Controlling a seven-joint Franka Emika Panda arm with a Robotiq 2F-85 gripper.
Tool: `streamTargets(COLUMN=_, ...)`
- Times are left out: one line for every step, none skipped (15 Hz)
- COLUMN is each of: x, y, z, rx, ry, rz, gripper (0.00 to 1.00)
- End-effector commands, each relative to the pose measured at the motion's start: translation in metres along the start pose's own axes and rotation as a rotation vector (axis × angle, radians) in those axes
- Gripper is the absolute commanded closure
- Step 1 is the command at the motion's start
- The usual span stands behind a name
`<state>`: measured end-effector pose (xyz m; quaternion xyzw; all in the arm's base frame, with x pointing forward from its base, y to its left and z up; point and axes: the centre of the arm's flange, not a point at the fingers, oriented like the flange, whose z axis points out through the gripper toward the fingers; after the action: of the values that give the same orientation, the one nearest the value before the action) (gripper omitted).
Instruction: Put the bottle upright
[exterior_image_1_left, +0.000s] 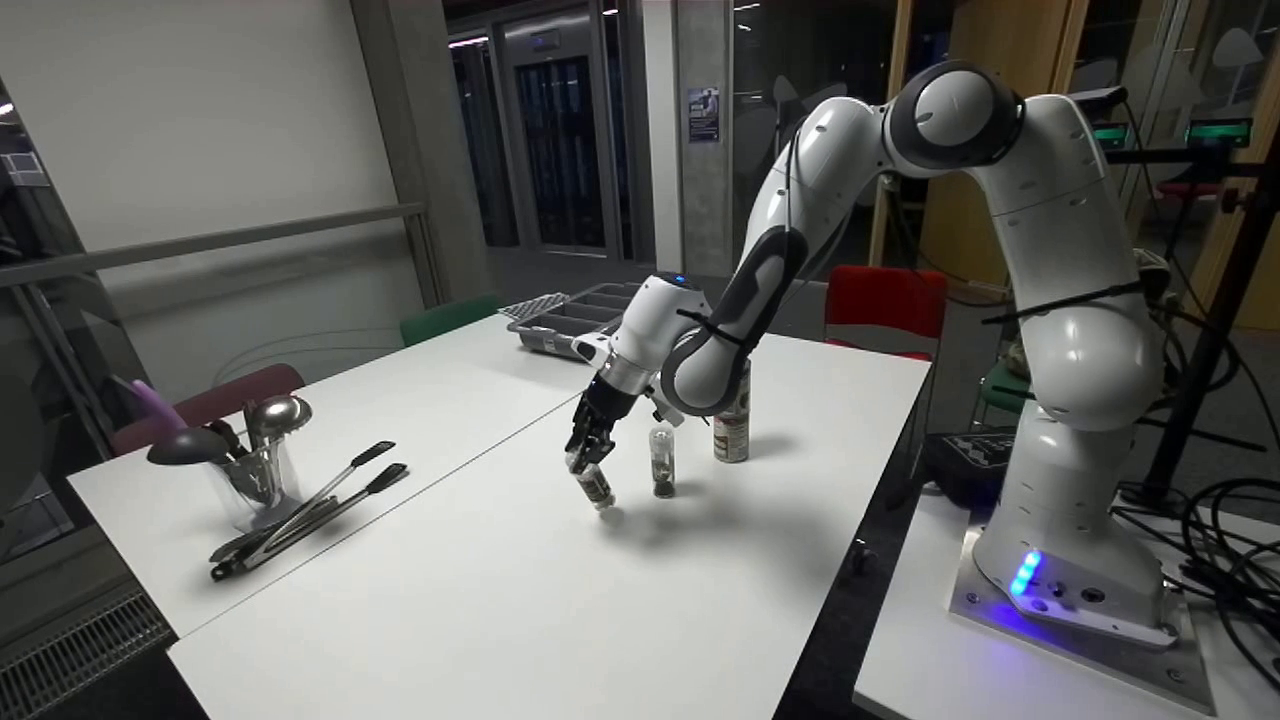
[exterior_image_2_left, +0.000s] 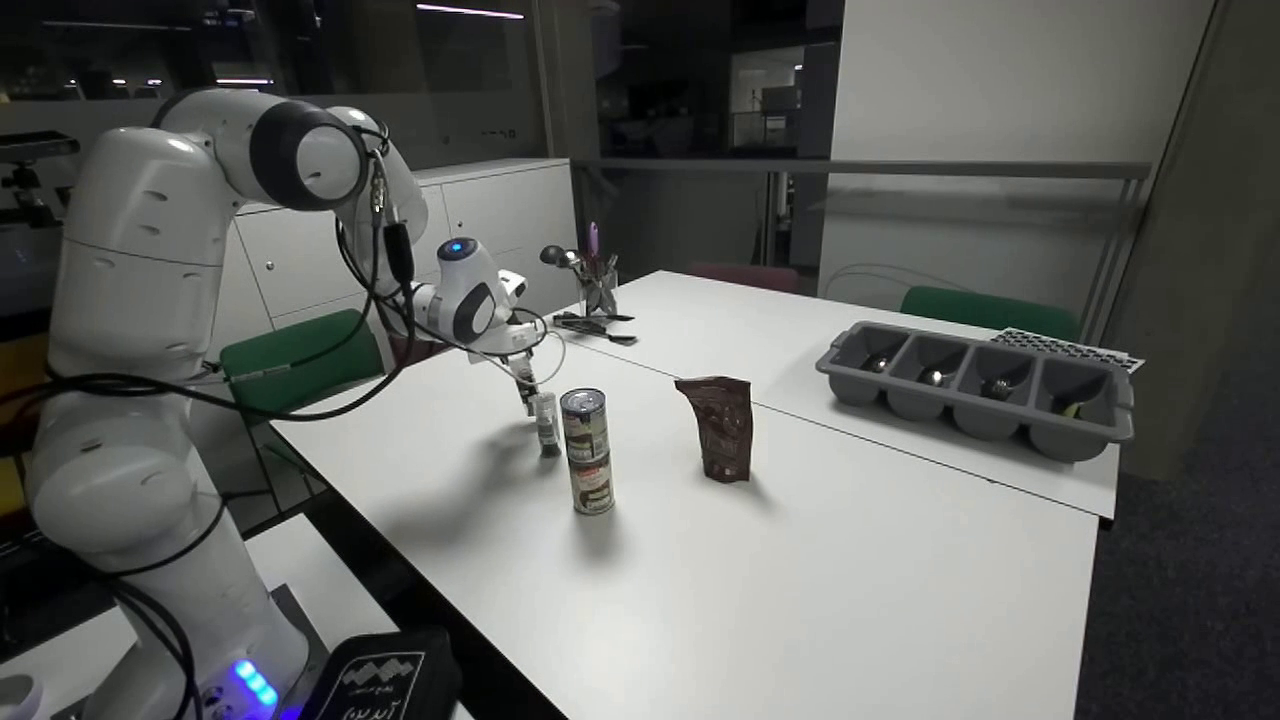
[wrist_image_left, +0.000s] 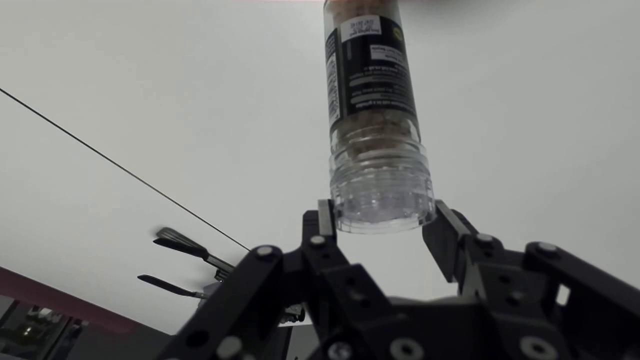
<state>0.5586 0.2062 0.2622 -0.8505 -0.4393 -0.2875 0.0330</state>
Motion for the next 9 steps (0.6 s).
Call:
streamTargets(x=-0.027, y=0.01, z=-0.017, rx=-0.001, ry=0.072, rz=-0.033, gripper=0.75)
streamTargets(x=-0.033, y=0.012, z=-0.016, rx=0.002, ry=0.085, rz=-0.035, gripper=0.75)
streamTargets(x=-0.038, y=0.013, z=-0.016, rx=0.003, ry=0.1, rz=-0.036, gripper=0.75)
streamTargets(x=-0.044, y=0.015, z=-0.016, rx=0.008, ry=0.115, rz=-0.04, gripper=0.75)
streamTargets(x=-0.049, y=0.017, z=-0.016, rx=0.01, ry=0.131, rz=-0.045, gripper=0.75)
streamTargets(x=-0.054, y=0.019, z=-0.015, rx=0.015, ry=0.143, rz=-0.049, gripper=0.75)
streamTargets(x=-0.058, y=0.021, z=-0.015, rx=0.018, ry=0.156, rz=-0.053, gripper=0.75)
streamTargets(x=-0.063, y=0.023, z=-0.015, rx=0.022, ry=0.165, rz=-0.057, gripper=0.75)
streamTargets(x=-0.066, y=0.025, z=-0.016, rx=0.025, ry=0.174, rz=-0.058, gripper=0.75)
